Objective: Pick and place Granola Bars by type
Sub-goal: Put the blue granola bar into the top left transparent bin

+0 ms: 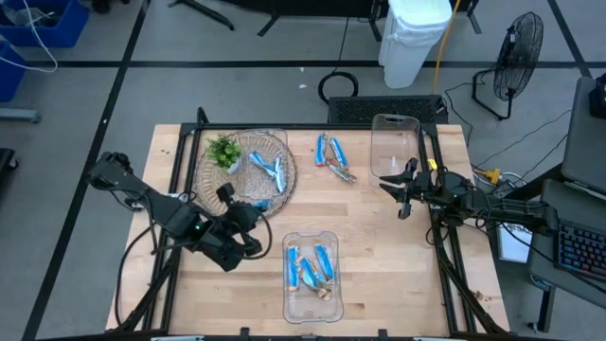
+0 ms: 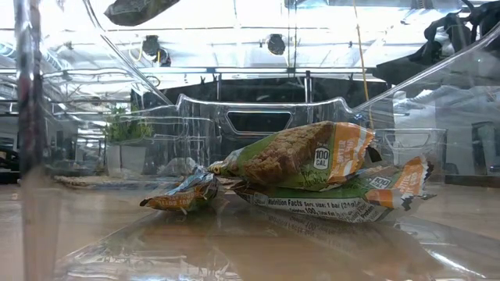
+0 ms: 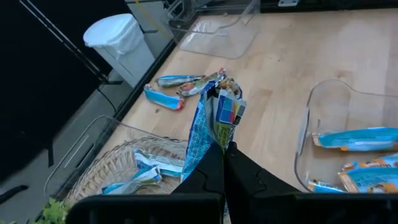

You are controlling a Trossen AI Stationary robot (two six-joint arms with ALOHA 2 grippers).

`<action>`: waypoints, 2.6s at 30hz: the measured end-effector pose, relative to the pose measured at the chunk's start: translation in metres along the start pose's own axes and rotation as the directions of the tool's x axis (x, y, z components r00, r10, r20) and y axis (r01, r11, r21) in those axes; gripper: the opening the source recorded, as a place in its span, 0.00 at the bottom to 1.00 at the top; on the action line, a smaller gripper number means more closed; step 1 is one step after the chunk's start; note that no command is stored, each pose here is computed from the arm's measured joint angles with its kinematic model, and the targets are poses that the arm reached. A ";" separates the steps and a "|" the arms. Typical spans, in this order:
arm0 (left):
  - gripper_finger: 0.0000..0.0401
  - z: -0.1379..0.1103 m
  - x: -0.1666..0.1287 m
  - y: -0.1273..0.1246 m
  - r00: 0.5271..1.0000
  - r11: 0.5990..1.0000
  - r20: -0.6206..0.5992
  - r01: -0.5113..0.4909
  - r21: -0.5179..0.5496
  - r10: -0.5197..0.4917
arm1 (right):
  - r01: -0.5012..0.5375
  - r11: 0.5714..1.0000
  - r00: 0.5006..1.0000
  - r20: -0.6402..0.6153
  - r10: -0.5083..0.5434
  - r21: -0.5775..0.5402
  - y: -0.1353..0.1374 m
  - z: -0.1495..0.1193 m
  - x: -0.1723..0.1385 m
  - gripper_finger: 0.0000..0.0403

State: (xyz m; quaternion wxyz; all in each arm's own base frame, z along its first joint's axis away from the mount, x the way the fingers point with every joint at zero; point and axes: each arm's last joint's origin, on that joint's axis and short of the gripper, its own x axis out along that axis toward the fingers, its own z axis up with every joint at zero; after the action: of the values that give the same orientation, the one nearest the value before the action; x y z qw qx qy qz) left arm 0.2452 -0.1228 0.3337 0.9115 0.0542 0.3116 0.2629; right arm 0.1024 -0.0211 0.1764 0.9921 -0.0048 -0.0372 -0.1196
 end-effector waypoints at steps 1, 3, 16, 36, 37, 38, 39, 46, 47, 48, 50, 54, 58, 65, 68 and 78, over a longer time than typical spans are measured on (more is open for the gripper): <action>0.00 0.000 0.001 0.000 1.000 1.000 -0.004 0.002 0.000 -0.002 | 0.000 1.000 1.000 0.000 0.000 0.000 0.000 0.000 0.000 0.21; 0.00 0.000 0.001 0.000 1.000 1.000 -0.004 0.001 0.001 -0.001 | 0.000 1.000 1.000 0.000 0.000 0.000 0.000 0.000 0.000 0.21; 0.00 0.000 0.001 0.000 1.000 1.000 -0.014 0.014 0.001 -0.014 | 0.000 1.000 1.000 0.000 0.000 0.000 0.000 0.000 0.000 0.21; 0.00 -0.024 0.093 0.020 0.842 0.856 0.198 0.516 -0.027 -0.502 | 0.000 1.000 1.000 0.000 0.000 0.000 0.000 0.000 0.000 0.21; 0.00 -0.019 0.091 0.027 0.815 0.844 0.276 0.536 -0.020 -0.510 | 0.000 1.000 1.000 0.003 0.000 0.000 0.000 0.000 0.000 0.21; 0.00 -0.019 0.086 0.037 0.798 0.843 0.330 0.538 -0.016 -0.504 | 0.000 1.000 1.000 0.007 0.000 0.001 0.000 0.001 0.000 0.21; 0.00 -0.020 0.082 0.047 0.796 0.850 0.361 0.526 -0.018 -0.485 | 0.000 1.000 1.000 0.004 0.000 0.000 0.000 0.000 0.000 0.21; 0.00 -0.033 0.059 0.127 0.823 0.861 0.546 0.385 -0.332 -0.158 | -0.001 1.000 1.000 -0.011 0.001 0.000 0.000 -0.001 0.001 0.21; 0.00 -0.037 0.056 0.138 0.841 0.837 0.530 0.364 -0.408 -0.107 | 0.000 1.000 1.000 -0.012 0.000 -0.001 0.000 -0.001 0.001 0.21; 0.00 -0.041 0.055 0.146 0.861 0.812 0.503 0.346 -0.471 -0.075 | 0.000 1.000 1.000 -0.017 0.000 -0.001 0.000 -0.002 0.001 0.21; 0.00 -0.047 0.056 0.160 0.895 0.775 0.445 0.307 -0.553 -0.037 | 0.000 1.000 1.000 -0.017 0.000 -0.001 0.000 -0.002 0.001 0.21; 0.00 -0.062 0.067 0.170 0.953 0.738 0.297 0.241 -0.630 -0.058 | 0.000 1.000 1.000 -0.020 0.000 -0.001 0.000 -0.002 0.001 0.21; 0.00 -0.074 0.087 0.166 0.987 0.732 0.128 0.161 -0.662 -0.102 | 0.000 1.000 1.000 -0.020 0.000 -0.001 0.000 -0.002 0.001 0.21; 0.00 -0.090 0.128 0.146 0.985 0.769 -0.104 0.041 -0.638 -0.139 | 0.000 1.000 1.000 -0.020 0.000 -0.001 0.000 -0.002 0.001 0.21; 0.01 -0.092 0.141 0.142 0.981 0.774 -0.131 0.026 -0.632 -0.140 | 0.000 1.000 1.000 -0.020 0.000 -0.001 0.000 -0.002 0.001 0.21; 0.01 -0.097 0.150 0.139 0.974 0.776 -0.177 -0.004 -0.630 -0.138 | 0.000 1.000 1.000 -0.020 0.000 -0.001 0.000 -0.002 0.001 0.21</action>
State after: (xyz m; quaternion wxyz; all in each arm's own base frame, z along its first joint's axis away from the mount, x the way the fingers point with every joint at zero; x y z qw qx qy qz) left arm 0.2255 0.0670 0.2112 0.8475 -0.2918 0.3039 0.3229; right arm 0.1039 -0.0213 0.1747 0.9925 -0.0041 -0.0270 -0.1195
